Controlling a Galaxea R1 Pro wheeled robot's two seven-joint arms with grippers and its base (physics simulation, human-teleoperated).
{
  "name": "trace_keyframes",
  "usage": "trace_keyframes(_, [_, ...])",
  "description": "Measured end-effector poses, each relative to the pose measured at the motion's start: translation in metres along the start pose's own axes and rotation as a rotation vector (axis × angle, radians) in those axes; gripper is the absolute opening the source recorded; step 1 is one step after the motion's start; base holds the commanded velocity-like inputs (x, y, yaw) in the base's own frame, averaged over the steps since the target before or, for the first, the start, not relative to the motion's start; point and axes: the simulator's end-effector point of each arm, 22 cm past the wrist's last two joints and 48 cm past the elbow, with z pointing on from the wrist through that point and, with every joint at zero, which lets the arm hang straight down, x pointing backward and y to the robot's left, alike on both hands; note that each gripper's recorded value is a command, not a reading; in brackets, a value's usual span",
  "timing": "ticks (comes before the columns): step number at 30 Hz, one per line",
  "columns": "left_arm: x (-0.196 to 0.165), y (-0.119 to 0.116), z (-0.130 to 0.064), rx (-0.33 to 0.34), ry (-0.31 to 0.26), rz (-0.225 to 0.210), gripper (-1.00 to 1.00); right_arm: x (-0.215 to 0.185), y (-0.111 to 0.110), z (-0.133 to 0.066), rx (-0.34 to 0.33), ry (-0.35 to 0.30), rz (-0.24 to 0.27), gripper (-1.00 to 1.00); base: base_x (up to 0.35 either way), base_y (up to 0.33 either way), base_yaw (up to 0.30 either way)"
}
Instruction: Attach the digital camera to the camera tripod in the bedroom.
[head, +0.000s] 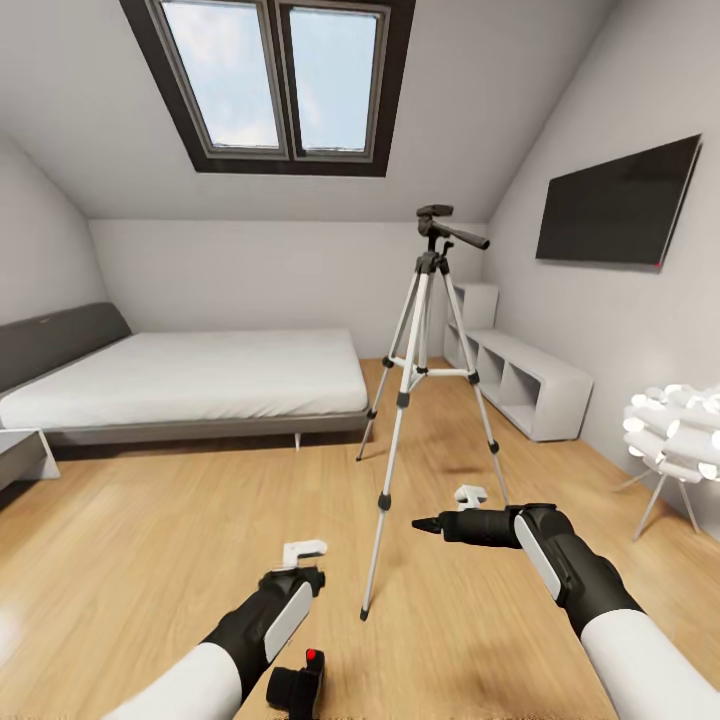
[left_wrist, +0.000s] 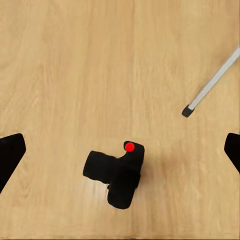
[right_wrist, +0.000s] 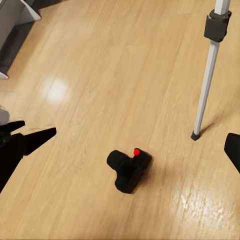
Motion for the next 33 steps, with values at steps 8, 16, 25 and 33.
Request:
trace_keyframes(8, [0.052,0.016,0.025,-0.033,0.039,0.003,1.00,0.014,-0.008,0.006,0.000,-0.005,0.002,1.00,0.000,0.000,0.000])
trace_keyframes(16, [0.085,0.028,0.041,-0.052,0.058,0.008,1.00,0.029,-0.014,0.013,-0.006,-0.007,0.007,1.00,0.000,0.000,0.000])
trace_keyframes(25, [0.103,0.029,0.053,-0.052,0.057,0.008,1.00,0.046,-0.020,0.021,-0.013,-0.010,0.010,1.00,0.000,0.000,0.000])
trace_keyframes(33, [0.117,0.028,0.063,-0.051,0.076,0.012,1.00,0.059,-0.029,0.031,-0.012,0.008,0.025,1.00,0.000,0.000,0.000])
